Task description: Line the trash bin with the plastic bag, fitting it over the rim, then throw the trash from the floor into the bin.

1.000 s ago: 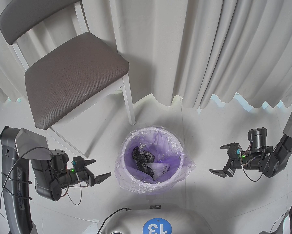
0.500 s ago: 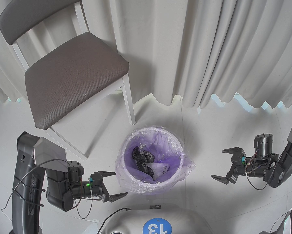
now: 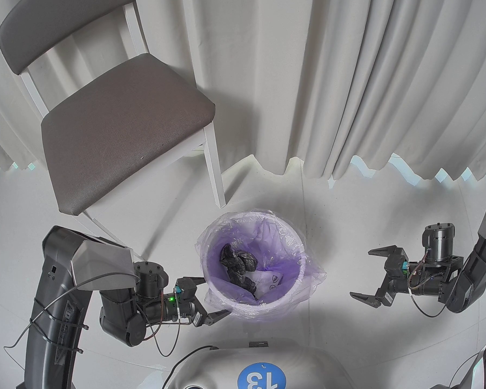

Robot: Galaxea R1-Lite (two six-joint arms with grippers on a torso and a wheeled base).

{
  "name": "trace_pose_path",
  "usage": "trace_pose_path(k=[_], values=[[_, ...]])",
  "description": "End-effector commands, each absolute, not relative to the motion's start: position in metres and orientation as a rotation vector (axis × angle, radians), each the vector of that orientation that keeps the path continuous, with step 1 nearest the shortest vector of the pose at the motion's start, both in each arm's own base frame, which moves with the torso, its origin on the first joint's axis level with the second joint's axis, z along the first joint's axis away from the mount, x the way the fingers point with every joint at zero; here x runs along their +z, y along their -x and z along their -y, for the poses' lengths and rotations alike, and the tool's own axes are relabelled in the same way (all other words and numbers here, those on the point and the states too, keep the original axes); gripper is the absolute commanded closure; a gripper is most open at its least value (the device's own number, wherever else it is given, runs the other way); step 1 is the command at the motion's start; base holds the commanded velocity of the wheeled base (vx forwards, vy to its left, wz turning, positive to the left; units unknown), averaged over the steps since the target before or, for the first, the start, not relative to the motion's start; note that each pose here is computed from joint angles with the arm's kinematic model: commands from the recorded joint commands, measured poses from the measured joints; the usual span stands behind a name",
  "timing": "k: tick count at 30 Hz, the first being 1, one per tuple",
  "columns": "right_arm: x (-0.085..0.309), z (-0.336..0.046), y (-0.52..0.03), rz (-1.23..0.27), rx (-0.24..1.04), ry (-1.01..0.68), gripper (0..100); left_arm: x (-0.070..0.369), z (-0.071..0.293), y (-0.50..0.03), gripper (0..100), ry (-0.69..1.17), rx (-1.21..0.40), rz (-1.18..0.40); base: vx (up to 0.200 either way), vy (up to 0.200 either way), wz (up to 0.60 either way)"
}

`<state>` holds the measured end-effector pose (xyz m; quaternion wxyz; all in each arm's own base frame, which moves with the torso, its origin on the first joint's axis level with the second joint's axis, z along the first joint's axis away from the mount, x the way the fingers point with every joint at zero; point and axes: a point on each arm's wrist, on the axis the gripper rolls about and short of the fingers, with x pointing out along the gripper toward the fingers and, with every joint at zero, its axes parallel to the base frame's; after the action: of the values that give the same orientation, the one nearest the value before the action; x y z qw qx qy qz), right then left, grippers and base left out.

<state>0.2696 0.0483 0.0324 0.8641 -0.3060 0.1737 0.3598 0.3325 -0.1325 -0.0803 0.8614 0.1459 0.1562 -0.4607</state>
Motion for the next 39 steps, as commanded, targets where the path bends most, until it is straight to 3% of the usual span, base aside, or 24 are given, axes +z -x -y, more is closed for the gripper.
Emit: trace_pose_path(k=[1,18,39], values=[[0.032,-0.048,-0.269,-0.368,0.754,0.64,0,-0.076,0.133,-0.334,100,-0.308,-0.966,-0.321,0.0,0.0,0.0],[0.025,-0.044,-0.279,-0.359,0.729,0.638,0,-0.079,0.108,-0.353,100,-0.288,-0.896,-0.406,0.0,0.0,0.0],[0.02,-0.05,-0.323,-0.294,0.683,0.591,0,-0.067,0.098,-0.453,100,-0.271,-0.824,-0.419,0.0,0.0,0.0]])
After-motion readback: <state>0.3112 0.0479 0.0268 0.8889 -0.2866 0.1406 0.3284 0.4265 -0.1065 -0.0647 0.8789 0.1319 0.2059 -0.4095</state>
